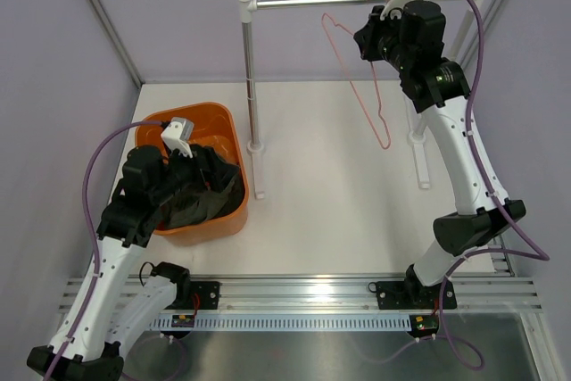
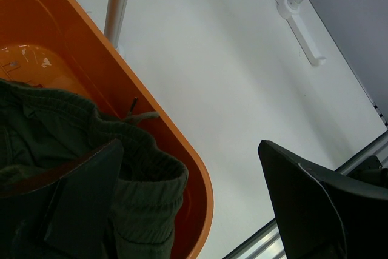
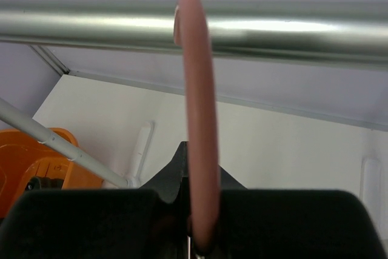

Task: Remove the shorts from the hanger

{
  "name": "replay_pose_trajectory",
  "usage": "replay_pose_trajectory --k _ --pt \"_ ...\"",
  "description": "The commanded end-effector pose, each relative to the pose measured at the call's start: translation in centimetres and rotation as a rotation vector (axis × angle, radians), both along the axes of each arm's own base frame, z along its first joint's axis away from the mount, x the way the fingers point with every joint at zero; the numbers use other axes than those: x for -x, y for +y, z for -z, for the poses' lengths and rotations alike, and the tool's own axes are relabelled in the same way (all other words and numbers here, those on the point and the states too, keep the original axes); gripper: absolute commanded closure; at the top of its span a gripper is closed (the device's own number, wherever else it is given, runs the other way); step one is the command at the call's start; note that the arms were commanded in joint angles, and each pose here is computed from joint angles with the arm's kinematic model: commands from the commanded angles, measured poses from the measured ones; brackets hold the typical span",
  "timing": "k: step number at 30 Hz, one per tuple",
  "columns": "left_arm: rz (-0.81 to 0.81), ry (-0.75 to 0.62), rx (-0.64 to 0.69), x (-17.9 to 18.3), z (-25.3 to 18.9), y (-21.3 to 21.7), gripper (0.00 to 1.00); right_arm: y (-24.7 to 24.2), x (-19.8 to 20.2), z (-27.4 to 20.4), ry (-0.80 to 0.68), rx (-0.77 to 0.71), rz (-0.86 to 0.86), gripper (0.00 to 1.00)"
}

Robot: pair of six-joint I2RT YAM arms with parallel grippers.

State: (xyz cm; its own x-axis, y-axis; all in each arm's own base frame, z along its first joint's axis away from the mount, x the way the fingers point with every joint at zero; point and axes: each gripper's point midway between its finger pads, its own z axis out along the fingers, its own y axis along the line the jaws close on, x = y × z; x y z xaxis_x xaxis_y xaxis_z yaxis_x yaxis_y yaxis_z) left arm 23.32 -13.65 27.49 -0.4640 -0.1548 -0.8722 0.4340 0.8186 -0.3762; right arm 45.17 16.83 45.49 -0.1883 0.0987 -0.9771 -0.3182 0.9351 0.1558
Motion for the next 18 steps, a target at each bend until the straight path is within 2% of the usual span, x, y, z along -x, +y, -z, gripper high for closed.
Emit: replay_pose_trajectory --k 1,18 --pt "-0.005 -0.046 -0.006 -0.3 -0.5 0.1 0.01 -0.5 -0.7 -2.9 -0.088 -0.022 0.017 1.00" --pt "-0.001 -0.030 -0.011 -0.4 0.0 0.0 0.01 -0.4 -3.3 -3.0 -0.083 -0.034 0.034 1.00"
